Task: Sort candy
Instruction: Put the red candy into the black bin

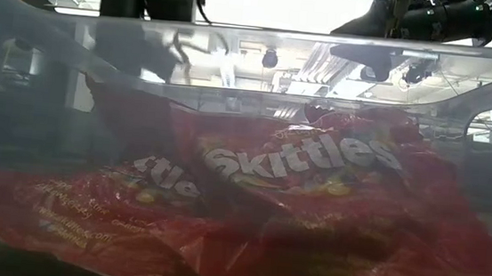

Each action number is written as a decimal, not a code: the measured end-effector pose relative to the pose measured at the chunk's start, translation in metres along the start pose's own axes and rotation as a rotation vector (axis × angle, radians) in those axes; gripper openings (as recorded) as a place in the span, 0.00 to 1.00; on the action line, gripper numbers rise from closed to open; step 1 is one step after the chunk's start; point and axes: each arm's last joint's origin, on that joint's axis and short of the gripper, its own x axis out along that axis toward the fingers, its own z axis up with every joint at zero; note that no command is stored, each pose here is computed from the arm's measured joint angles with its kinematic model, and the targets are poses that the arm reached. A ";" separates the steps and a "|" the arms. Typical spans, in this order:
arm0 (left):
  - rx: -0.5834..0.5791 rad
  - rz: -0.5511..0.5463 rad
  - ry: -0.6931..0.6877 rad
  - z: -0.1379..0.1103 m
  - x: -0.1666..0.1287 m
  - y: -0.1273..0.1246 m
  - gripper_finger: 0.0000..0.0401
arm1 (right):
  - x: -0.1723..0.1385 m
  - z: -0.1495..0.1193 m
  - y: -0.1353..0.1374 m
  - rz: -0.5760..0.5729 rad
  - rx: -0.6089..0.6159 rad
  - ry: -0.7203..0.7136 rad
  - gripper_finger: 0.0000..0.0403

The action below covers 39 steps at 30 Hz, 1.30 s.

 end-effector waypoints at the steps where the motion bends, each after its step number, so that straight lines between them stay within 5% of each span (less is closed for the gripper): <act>1: 0.056 -0.024 -0.019 -0.003 -0.006 0.001 0.00 | 0.000 0.000 0.000 0.000 0.007 0.000 0.46; 6: 0.131 -0.078 -0.127 -0.015 -0.032 0.013 0.03 | 0.000 0.000 0.000 0.001 0.030 -0.003 0.46; 12: 0.201 -0.140 -0.167 -0.020 -0.042 0.023 0.19 | 0.000 0.000 0.000 -0.007 0.053 -0.006 0.46; 24: 0.434 -0.157 -0.121 -0.036 0.007 0.021 0.58 | 0.000 0.000 0.000 -0.019 0.098 -0.011 0.46; 39: 0.454 -0.124 -0.250 -0.039 0.043 0.018 0.61 | 0.000 0.001 -0.002 -0.074 0.102 -0.032 0.46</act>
